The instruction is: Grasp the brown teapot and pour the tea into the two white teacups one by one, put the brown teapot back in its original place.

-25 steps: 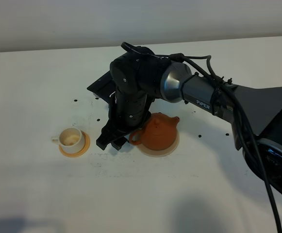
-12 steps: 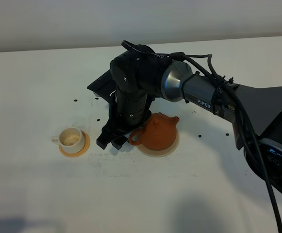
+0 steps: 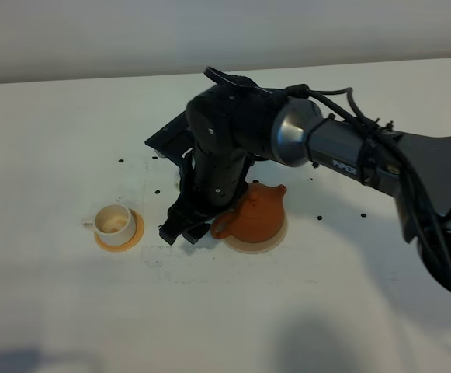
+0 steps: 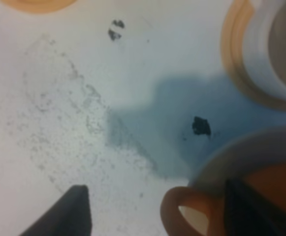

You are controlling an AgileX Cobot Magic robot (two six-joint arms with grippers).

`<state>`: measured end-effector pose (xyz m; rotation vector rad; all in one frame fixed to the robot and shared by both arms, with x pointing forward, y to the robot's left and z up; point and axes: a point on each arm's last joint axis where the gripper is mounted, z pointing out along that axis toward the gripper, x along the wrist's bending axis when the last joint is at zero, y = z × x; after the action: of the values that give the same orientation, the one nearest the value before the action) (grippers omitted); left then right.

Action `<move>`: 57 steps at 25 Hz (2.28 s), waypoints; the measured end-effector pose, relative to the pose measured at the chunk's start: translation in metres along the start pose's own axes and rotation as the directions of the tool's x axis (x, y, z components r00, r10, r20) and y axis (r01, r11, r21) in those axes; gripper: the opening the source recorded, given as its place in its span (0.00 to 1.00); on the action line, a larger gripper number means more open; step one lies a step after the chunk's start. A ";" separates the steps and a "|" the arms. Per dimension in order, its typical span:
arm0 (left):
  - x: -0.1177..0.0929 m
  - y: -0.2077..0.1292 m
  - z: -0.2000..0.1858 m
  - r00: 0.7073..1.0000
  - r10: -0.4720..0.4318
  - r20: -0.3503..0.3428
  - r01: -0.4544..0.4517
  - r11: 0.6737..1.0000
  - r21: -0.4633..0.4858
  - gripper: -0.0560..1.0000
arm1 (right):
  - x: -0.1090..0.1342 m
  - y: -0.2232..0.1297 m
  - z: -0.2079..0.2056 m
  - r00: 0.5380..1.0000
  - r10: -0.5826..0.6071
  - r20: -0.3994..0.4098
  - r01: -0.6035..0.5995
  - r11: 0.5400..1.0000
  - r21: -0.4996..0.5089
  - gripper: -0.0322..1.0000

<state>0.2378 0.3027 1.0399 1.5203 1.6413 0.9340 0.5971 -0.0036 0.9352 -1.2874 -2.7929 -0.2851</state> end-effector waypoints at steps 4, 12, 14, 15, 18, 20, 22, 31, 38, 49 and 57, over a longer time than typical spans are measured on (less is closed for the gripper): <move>0.000 0.000 0.000 1.000 0.000 0.000 0.000 1.000 0.000 0.34 | 0.001 -0.004 -0.002 1.000 0.001 0.003 -0.001 1.000 -0.020 0.57; 0.000 0.000 0.000 1.000 -0.001 0.000 0.001 1.000 0.000 0.34 | 0.012 -0.005 0.001 1.000 -0.029 0.004 0.029 0.999 -0.020 0.57; 0.000 0.000 0.000 1.000 -0.001 0.000 0.001 1.000 0.000 0.34 | 0.014 -0.005 0.001 0.999 -0.034 0.002 0.034 0.999 -0.019 0.57; 0.000 0.000 0.000 1.000 -0.001 0.000 0.001 1.000 0.000 0.34 | 0.016 -0.005 0.001 0.999 -0.036 0.000 0.036 0.999 -0.019 0.57; 0.000 0.000 0.000 1.000 -0.001 0.000 0.001 1.000 0.000 0.34 | 0.018 -0.005 0.002 0.999 -0.042 -0.001 0.042 0.999 -0.018 0.57; 0.000 0.000 0.000 1.000 -0.001 0.000 0.001 1.000 0.000 0.34 | 0.018 -0.005 0.002 0.999 -0.043 -0.001 0.043 0.999 -0.018 0.57; 0.000 0.000 0.000 1.000 -0.001 0.000 0.001 1.000 0.000 0.34 | 0.018 -0.006 0.002 0.999 -0.042 -0.001 0.042 0.999 -0.015 0.57; 0.000 0.000 0.000 1.000 -0.001 0.000 0.001 1.000 0.000 0.34 | 0.019 -0.012 0.005 0.999 -0.031 -0.013 0.031 0.999 -0.014 0.57; 0.000 0.000 0.000 1.000 -0.001 0.000 0.001 1.000 0.000 0.34 | 0.020 -0.012 0.005 0.999 -0.033 -0.014 0.033 0.999 -0.010 0.57; 0.000 0.000 0.000 1.000 -0.001 0.000 0.001 1.000 0.000 0.34 | 0.020 -0.015 0.003 0.999 -0.033 -0.018 0.033 0.999 0.018 0.57; 0.000 0.000 0.000 1.000 0.000 0.000 0.000 1.000 0.000 0.34 | 0.020 -0.017 0.003 0.999 -0.033 -0.019 0.033 0.999 0.034 0.57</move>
<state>0.2378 0.3027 1.0399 1.5205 1.6411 0.9341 0.5717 0.0013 0.9319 -1.2258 -2.7930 -0.2487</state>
